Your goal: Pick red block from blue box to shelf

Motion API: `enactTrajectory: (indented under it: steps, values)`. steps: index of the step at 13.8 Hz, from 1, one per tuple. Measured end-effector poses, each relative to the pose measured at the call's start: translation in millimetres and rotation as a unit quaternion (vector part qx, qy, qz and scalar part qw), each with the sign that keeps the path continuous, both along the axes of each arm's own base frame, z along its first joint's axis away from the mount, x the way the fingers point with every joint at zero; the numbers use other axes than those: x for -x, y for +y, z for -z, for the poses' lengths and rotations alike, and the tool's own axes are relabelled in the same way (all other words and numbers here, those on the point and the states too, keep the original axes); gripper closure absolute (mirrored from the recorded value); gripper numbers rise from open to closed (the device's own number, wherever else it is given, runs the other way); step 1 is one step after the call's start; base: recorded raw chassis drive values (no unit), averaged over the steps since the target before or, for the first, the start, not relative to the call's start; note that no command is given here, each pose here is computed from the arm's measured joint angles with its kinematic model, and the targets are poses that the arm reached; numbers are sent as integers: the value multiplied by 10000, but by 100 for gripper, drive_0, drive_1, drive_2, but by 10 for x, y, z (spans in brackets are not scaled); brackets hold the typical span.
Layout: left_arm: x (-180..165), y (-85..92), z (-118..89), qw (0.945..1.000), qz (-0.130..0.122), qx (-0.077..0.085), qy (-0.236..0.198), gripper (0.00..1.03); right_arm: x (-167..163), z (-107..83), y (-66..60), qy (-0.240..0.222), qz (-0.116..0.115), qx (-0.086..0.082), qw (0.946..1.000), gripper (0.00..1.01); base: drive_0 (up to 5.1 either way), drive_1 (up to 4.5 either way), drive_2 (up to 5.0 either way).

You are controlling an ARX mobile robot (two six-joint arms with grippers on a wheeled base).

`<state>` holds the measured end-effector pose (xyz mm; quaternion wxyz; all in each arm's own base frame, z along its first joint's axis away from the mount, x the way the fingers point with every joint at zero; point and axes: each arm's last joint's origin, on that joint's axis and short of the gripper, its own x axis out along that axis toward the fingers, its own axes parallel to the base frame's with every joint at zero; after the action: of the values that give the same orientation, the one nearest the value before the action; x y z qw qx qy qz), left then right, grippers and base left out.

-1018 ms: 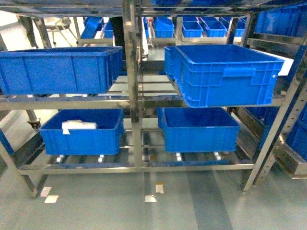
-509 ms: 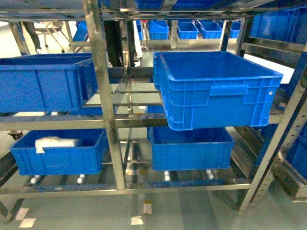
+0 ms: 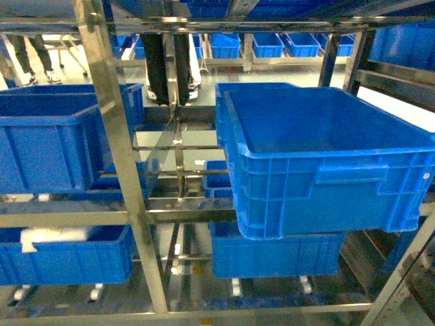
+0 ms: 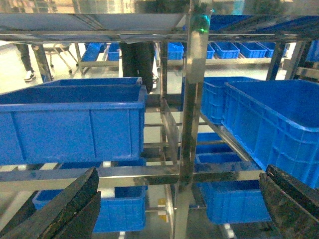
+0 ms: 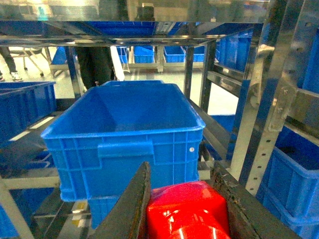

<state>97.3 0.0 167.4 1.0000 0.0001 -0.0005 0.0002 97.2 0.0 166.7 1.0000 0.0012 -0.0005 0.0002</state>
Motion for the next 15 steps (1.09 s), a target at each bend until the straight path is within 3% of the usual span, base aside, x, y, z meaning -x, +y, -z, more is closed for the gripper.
enactTrajectory:
  steps: [6,15]
  values:
    - [0,0,-3,10000,2,0,-13,5,0,-3,0,-13,0,0,10000,72,8,440,-424]
    - [0,0,-2,10000,-2,0,-10,5,0,-2,0,-11,0,0,10000,72,0,0,0]
